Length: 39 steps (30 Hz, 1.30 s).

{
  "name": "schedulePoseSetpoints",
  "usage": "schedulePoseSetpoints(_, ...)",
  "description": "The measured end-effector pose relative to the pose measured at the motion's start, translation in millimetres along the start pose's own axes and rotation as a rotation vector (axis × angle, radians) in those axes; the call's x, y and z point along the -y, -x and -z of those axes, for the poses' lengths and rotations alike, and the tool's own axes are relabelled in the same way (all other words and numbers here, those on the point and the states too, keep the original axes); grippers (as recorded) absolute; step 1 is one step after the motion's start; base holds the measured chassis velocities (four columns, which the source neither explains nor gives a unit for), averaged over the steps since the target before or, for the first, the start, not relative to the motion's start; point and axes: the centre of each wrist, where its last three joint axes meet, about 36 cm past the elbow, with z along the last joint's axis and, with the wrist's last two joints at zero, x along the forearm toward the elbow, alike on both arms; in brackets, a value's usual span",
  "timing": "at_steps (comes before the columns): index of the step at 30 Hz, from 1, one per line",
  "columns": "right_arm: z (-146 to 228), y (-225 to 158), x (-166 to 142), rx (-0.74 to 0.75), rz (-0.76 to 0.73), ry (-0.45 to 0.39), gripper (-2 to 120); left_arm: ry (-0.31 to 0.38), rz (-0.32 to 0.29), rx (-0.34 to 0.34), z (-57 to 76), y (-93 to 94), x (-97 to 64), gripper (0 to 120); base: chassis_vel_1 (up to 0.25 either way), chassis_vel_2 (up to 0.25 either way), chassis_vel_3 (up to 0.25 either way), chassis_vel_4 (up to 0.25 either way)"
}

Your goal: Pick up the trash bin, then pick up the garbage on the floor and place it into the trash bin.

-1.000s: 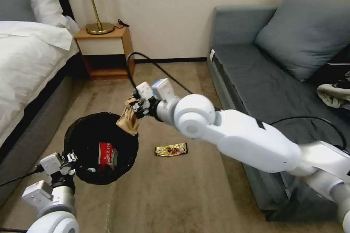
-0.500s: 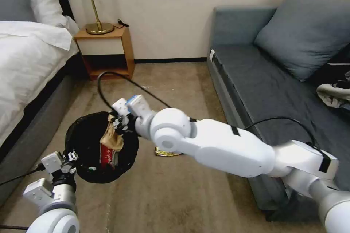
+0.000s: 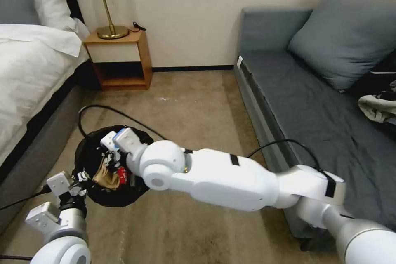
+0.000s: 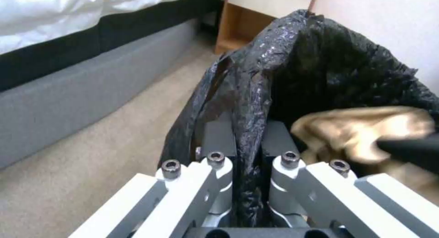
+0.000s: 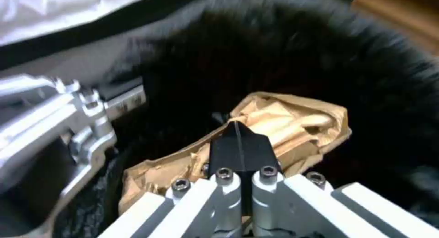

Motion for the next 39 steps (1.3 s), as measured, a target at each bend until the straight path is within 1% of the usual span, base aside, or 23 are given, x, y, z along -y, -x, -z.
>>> schedulePoseSetpoints(4, -8, 2, -5, 0.007, 0.029, 0.017, 3, 0.002, -0.005, 0.005, 3.1, -1.4, -0.4, 7, 0.0, 0.0, 0.0, 0.0)
schedulePoseSetpoints(6, -7, -4, -5, 0.025, 0.041, 0.023, 11, 0.002, -0.006, 0.007, 4.7, -1.5, -1.0, 7, 0.0, 0.0, 0.0, 0.0)
schedulePoseSetpoints(7, -5, -9, -2, 0.044, 0.038, 0.027, 18, 0.0, -0.004, 0.007, 5.2, -1.6, -1.3, 7, 0.0, 0.0, 0.0, 0.0)
schedulePoseSetpoints(8, -5, -9, -2, 0.044, 0.038, 0.027, 18, 0.0, -0.004, 0.007, 5.2, -1.6, -1.3, 7, 0.0, 0.0, 0.0, 0.0)
schedulePoseSetpoints(10, -1, -14, 5, 0.062, 0.017, 0.024, 26, -0.001, 0.0, 0.004, 5.0, -1.9, -1.6, 7, 0.0, 0.0, 0.0, 0.0)
schedulePoseSetpoints(12, 4, -21, 16, 0.095, -0.011, 0.038, 37, -0.001, 0.001, 0.004, 5.5, -2.3, -2.4, 7, 0.0, 0.0, 0.0, 0.0)
schedulePoseSetpoints(14, 5, -22, 17, 0.103, -0.015, 0.043, 39, -0.001, 0.001, 0.004, 5.7, -2.3, -2.6, 7, 0.0, 0.0, 0.0, 0.0)
schedulePoseSetpoints(16, 8, -35, 32, 0.18, -0.045, 0.078, 51, 0.0, 0.005, 0.007, 7.1, -2.0, -4.6, 7, 0.0, 0.0, 0.0, 0.0)
schedulePoseSetpoints(17, 8, -35, 32, 0.18, -0.045, 0.078, 51, 0.0, 0.005, 0.007, 7.1, -2.0, -4.6, 7, 0.0, 0.0, 0.0, 0.0)
schedulePoseSetpoints(18, 7, -42, 39, 0.222, -0.063, 0.088, 54, 0.001, 0.007, 0.009, 7.6, -1.9, -5.7, 7, 0.0, 0.0, 0.0, 0.0)
schedulePoseSetpoints(19, 4, -51, 49, 0.276, -0.09, 0.093, 61, 0.004, 0.008, 0.01, 8.4, -2.2, -6.9, 7, 0.0, 0.0, 0.0, 0.0)
schedulePoseSetpoints(20, 4, -51, 49, 0.276, -0.09, 0.093, 61, 0.004, 0.008, 0.01, 8.4, -2.2, -6.9, 7, 0.0, 0.0, 0.0, 0.0)
schedulePoseSetpoints(22, -1, -64, 65, 0.357, -0.14, 0.101, 69, 0.006, 0.008, 0.013, 10.4, -2.6, -8.5, 7, 0.0, 0.0, 0.0, 0.0)
schedulePoseSetpoints(24, -8, -80, 80, 0.454, -0.209, 0.116, 80, 0.007, 0.011, 0.017, 12.4, -2.1, -10.3, 7, 0.0, 0.0, 0.0, 0.0)
schedulePoseSetpoints(26, -10, -84, 84, 0.482, -0.231, 0.119, 82, 0.005, 0.012, 0.018, 12.8, -2.1, -10.5, 7, 0.0, 0.0, 0.0, 0.0)
schedulePoseSetpoints(27, -21, -93, 94, 0.561, -0.29, 0.116, 89, -0.001, 0.015, 0.021, 14.7, -1.9, -10.6, 7, 0.0, 0.0, 0.0, 0.0)
schedulePoseSetpoints(29, -43, -101, 104, 0.642, -0.38, 0.099, 96, -0.006, 0.017, 0.024, 17.2, -2.1, -11.3, 7, 0.0, 0.0, 0.0, 0.0)
schedulePoseSetpoints(30, -43, -101, 104, 0.642, -0.38, 0.099, 96, -0.006, 0.017, 0.024, 17.2, -2.1, -11.3, 7, 0.0, 0.0, 0.0, 0.0)
schedulePoseSetpoints(33, -77, -117, 115, 0.739, -0.521, 0.06, 100, -0.008, 0.019, 0.027, 19.2, -3.5, -12.7, 7, 0.0, 0.0, 0.0, 0.0)
schedulePoseSetpoints(34, -77, -117, 115, 0.739, -0.521, 0.06, 100, -0.008, 0.019, 0.027, 19.2, -3.5, -12.7, 7, 0.0, 0.0, 0.0, 0.0)
schedulePoseSetpoints(36, -88, -126, 118, 0.771, -0.565, 0.056, 100, -0.011, 0.019, 0.029, 19.9, -3.9, -12.2, 7, 0.0, 0.0, 0.0, 0.0)
schedulePoseSetpoints(38, -106, -140, 123, 0.829, -0.63, 0.062, 100, -0.019, 0.018, 0.032, 20.6, -3.8, -11.0, 7, 0.0, 0.0, 0.0, 0.0)
schedulePoseSetpoints(39, -106, -140, 123, 0.829, -0.63, 0.062, 100, -0.019, 0.018, 0.032, 20.6, -3.8, -11.0, 7, 0.0, 0.0, 0.0, 0.0)
